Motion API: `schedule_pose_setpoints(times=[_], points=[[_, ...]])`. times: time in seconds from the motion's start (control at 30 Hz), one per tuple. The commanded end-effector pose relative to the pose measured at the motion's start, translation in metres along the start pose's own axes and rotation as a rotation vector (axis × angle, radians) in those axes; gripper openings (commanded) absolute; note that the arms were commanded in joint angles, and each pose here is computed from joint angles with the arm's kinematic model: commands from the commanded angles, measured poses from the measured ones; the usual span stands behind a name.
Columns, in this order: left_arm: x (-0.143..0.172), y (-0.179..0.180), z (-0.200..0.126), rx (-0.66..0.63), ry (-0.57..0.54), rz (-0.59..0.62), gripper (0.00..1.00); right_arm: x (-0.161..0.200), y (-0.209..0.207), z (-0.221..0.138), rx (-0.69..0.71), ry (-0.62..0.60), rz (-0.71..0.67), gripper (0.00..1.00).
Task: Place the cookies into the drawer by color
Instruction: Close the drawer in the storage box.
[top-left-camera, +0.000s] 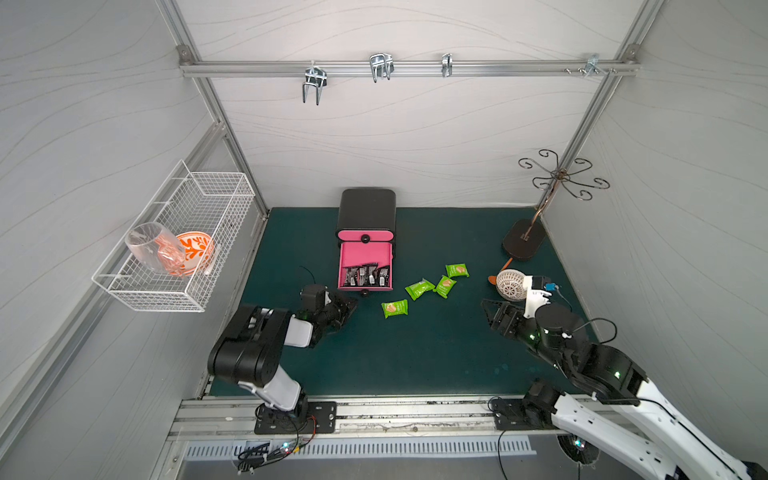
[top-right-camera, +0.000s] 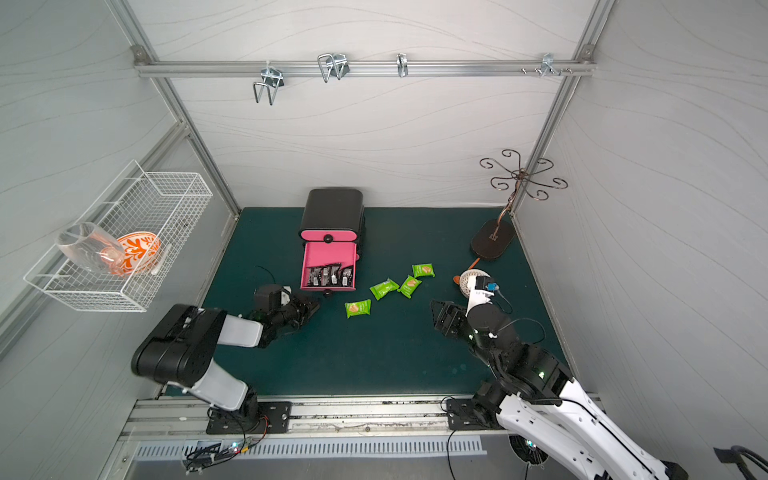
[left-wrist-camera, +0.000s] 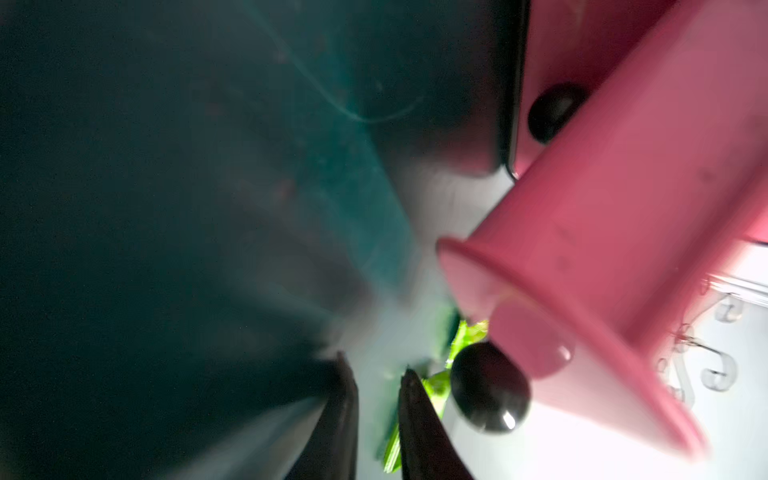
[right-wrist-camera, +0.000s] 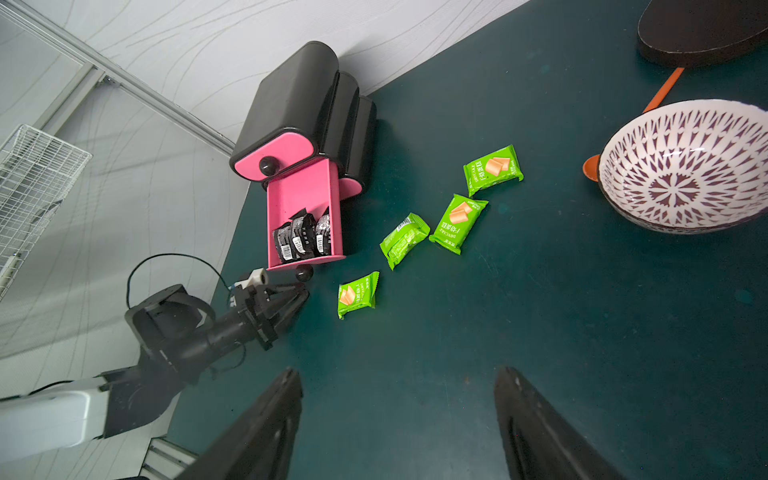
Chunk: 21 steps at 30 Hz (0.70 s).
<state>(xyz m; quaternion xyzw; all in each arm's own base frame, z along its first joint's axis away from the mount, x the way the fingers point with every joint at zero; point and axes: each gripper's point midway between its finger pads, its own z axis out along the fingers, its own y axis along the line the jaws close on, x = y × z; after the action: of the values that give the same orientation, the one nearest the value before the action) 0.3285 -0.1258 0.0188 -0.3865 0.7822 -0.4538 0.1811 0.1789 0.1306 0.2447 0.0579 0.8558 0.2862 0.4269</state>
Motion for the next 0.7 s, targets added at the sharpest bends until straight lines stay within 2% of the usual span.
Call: schedule_pose_setpoints(times=[0.0, 0.2, 0.3, 0.47, 0.67], points=[[-0.013, -0.03, 0.012, 0.162, -0.019, -0.05, 0.22, -0.003, -0.004, -0.005, 0.017, -0.012, 0.007, 0.77], [-0.021, -0.005, 0.028, 0.199, -0.038, -0.197, 0.22, -0.003, -0.01, -0.007, 0.03, -0.023, 0.009, 0.77], [-0.02, 0.005, 0.034, 0.185, -0.028, -0.23, 0.21, -0.003, -0.009, -0.007, 0.03, -0.022, 0.008, 0.77], [-0.018, -0.026, 0.034, 0.256, -0.005, -0.153, 0.21, -0.003, -0.008, -0.005, 0.032, -0.014, 0.007, 0.77], [-0.015, -0.061, 0.033, 0.336, 0.041, -0.118, 0.21, -0.002, -0.004, -0.002, 0.02, -0.007, 0.009, 0.77]])
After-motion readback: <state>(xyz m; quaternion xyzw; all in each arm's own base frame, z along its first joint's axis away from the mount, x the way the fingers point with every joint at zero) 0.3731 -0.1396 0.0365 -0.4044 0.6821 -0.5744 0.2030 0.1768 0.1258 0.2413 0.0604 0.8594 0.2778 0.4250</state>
